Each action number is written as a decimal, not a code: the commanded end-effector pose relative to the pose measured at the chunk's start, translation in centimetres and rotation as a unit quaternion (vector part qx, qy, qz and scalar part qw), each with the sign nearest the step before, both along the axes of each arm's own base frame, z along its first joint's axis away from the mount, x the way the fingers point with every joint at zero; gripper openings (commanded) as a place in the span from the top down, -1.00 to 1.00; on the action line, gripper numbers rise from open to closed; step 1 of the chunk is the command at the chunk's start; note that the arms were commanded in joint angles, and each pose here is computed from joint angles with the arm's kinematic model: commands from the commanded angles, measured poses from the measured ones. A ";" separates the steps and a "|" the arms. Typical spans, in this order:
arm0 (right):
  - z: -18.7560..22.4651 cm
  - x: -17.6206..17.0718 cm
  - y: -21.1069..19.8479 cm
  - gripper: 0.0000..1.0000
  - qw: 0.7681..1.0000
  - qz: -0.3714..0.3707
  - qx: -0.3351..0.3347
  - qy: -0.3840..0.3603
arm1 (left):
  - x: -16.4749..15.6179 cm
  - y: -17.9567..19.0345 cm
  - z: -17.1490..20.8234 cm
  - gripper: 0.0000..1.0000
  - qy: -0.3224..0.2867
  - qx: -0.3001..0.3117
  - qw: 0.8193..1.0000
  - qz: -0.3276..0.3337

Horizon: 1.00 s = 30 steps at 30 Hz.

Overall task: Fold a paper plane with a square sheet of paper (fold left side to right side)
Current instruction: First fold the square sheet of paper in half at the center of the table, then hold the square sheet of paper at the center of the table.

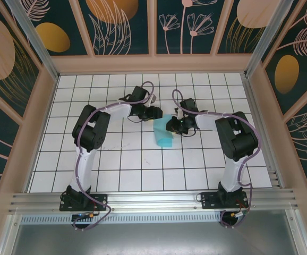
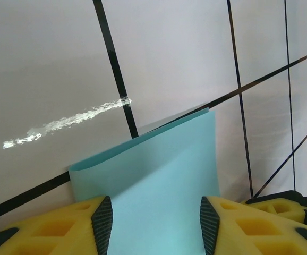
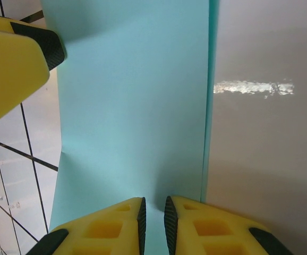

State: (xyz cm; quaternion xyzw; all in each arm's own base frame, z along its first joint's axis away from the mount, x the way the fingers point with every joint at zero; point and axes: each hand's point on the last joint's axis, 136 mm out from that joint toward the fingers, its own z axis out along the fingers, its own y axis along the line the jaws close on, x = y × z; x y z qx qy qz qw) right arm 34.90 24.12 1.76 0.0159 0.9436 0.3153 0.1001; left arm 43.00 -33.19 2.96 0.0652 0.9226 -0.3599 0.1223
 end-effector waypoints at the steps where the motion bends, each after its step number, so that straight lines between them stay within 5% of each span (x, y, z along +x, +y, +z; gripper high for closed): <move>1: -3.3 -1.7 -2.5 0.55 0.996 -0.013 -0.072 0.044 | 2.5 2.4 -3.0 -0.02 -0.017 0.059 0.997 0.037; 19: -3.4 -1.7 -2.3 0.55 0.997 -0.012 -0.068 0.045 | 6.6 3.4 -0.5 -0.11 -0.052 0.056 0.996 0.055; 30: -3.1 -1.6 -2.0 0.54 0.997 -0.013 -0.059 0.042 | -0.9 2.1 5.8 -0.02 -0.073 -0.040 0.996 0.018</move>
